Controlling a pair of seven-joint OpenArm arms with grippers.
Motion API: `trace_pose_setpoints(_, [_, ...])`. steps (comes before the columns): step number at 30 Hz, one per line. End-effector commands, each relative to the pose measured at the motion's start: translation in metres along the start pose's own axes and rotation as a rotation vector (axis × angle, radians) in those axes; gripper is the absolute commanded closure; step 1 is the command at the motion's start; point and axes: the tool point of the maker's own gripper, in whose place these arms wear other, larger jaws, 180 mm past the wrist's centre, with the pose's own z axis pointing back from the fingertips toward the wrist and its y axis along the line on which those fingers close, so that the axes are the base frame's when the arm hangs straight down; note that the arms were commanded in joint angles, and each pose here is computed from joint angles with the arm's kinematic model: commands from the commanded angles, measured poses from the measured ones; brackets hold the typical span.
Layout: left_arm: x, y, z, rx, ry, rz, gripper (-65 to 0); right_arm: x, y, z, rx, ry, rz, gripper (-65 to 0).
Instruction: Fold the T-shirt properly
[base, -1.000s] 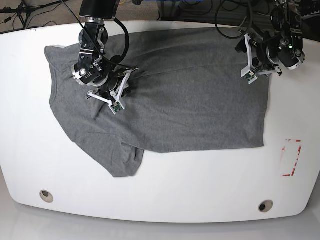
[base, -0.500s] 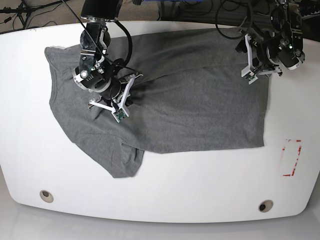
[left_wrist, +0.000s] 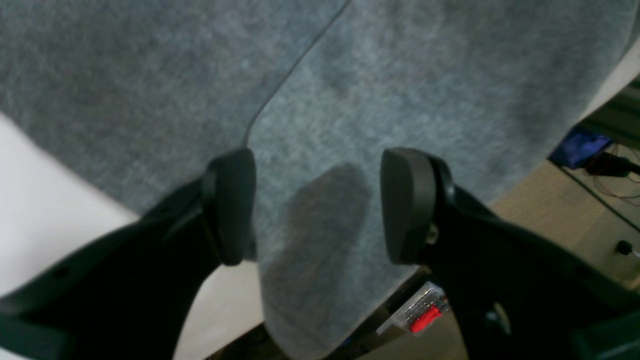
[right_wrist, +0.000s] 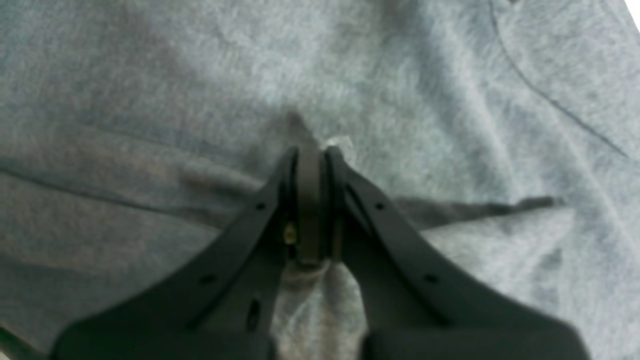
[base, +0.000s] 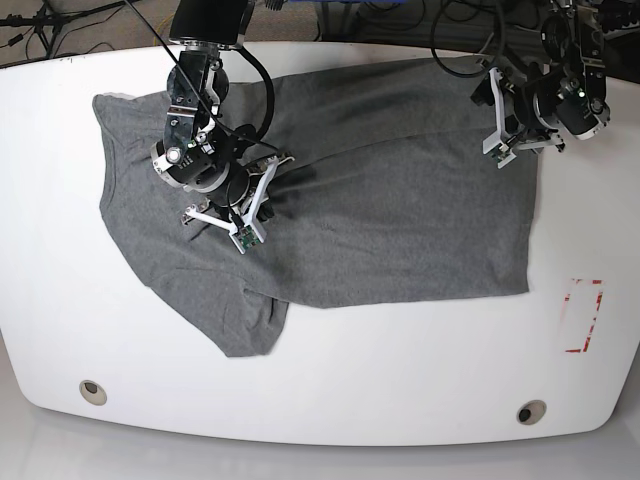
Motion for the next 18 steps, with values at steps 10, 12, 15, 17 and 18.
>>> trace_pose_setpoints(10, [0.004,0.005,0.005,0.015,-0.018,-0.013,-37.2,0.034,-0.014,0.011,-0.039,-0.095,0.025,-44.2])
trace_pose_setpoints(12, [0.004,0.007,0.006,0.018,-0.012,-0.023,-37.2,0.037,-0.019,0.024,-0.069,-0.115,0.051,-48.5])
trace_pose_setpoints(15, [0.004,0.008,0.008,0.022,-0.010,-0.029,-37.2,0.042,-0.020,0.042,-0.109,-0.148,0.078,-48.2])
trace_pose_setpoints(17, [0.006,0.006,0.010,0.017,-0.020,-0.035,-37.2,0.040,-0.021,0.051,-0.130,-0.150,0.088,-45.7])
trace_pose_setpoints(18, [0.009,0.005,0.012,0.015,-0.028,-0.040,-37.2,0.036,-0.024,0.055,-0.142,-0.146,0.082,-44.5])
